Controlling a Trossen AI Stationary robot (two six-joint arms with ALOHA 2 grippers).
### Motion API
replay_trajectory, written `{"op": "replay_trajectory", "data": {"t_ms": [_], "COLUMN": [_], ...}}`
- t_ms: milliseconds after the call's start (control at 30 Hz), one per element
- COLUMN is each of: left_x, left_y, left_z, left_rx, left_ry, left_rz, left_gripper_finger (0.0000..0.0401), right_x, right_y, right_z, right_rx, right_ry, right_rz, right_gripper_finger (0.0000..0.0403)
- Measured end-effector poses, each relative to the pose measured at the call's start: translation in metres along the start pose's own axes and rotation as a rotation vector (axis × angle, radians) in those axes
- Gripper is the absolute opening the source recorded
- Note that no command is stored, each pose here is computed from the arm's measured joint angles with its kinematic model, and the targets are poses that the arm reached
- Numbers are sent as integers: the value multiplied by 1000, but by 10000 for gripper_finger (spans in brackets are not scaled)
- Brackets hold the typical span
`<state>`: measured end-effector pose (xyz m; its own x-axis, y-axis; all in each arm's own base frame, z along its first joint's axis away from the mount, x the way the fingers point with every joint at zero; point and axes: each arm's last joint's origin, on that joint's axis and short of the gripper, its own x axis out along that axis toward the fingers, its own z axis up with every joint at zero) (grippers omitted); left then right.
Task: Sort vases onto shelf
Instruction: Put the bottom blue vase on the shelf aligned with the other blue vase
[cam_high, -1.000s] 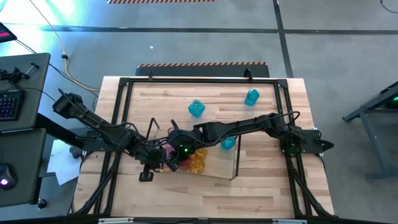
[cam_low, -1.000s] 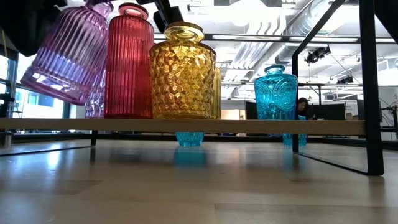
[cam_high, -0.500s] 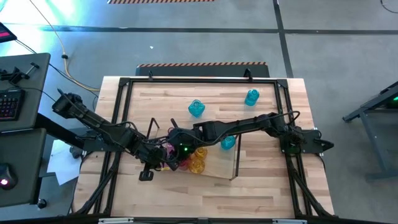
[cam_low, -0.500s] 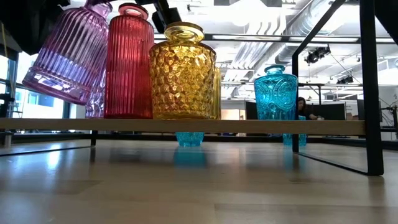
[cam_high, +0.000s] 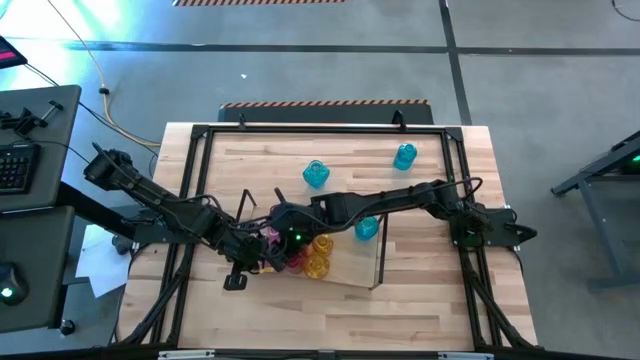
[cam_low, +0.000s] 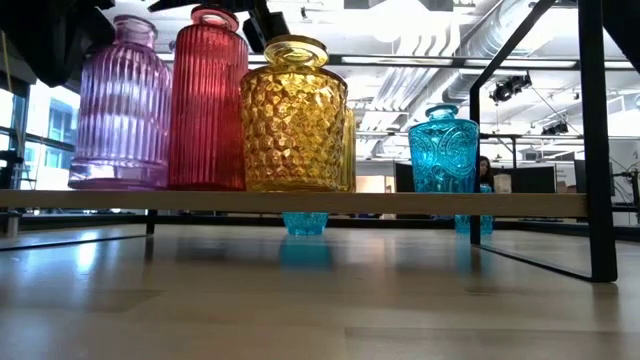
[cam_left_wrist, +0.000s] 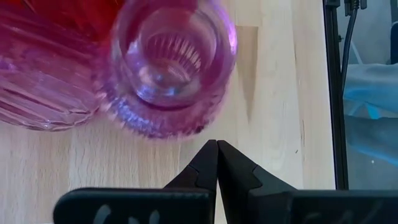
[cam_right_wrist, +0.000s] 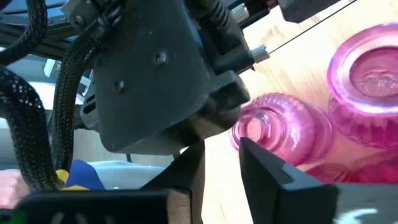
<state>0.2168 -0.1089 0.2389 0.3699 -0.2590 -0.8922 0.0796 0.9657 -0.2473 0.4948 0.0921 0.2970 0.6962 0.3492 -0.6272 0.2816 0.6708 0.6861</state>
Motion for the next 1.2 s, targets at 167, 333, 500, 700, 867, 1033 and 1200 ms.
{"op": "replay_trajectory", "data": {"t_ms": [167, 333, 500, 700, 867, 1033, 1200], "left_x": [0, 0, -3, -32, -69, -115, -153], "left_y": [1, 3, 3, 5, 9, 14, 27], "left_z": [1, 1, 1, -4, -12, -17, -32], "left_rx": [-5, -8, -7, -27, -77, -86, -108], "left_ry": [-2, -4, -10, -122, -260, -471, -642], "left_rz": [2, 4, 2, -7, -48, -29, 135], "left_gripper_finger": [0, 0, 0, 0, 0, 0, 0], "right_x": [0, 0, -1, -8, -35, -77, -114], "right_y": [0, 0, 1, 8, 18, 23, 10], "right_z": [0, 1, 3, 6, 12, 19, 20], "right_rx": [3, -7, -10, -42, -102, -160, -148], "right_ry": [-1, -13, -23, -69, -175, -279, -252], "right_rz": [-2, 2, 11, 42, -4, -98, -267], "right_gripper_finger": [85, 85, 85, 85, 85, 85, 85]}}
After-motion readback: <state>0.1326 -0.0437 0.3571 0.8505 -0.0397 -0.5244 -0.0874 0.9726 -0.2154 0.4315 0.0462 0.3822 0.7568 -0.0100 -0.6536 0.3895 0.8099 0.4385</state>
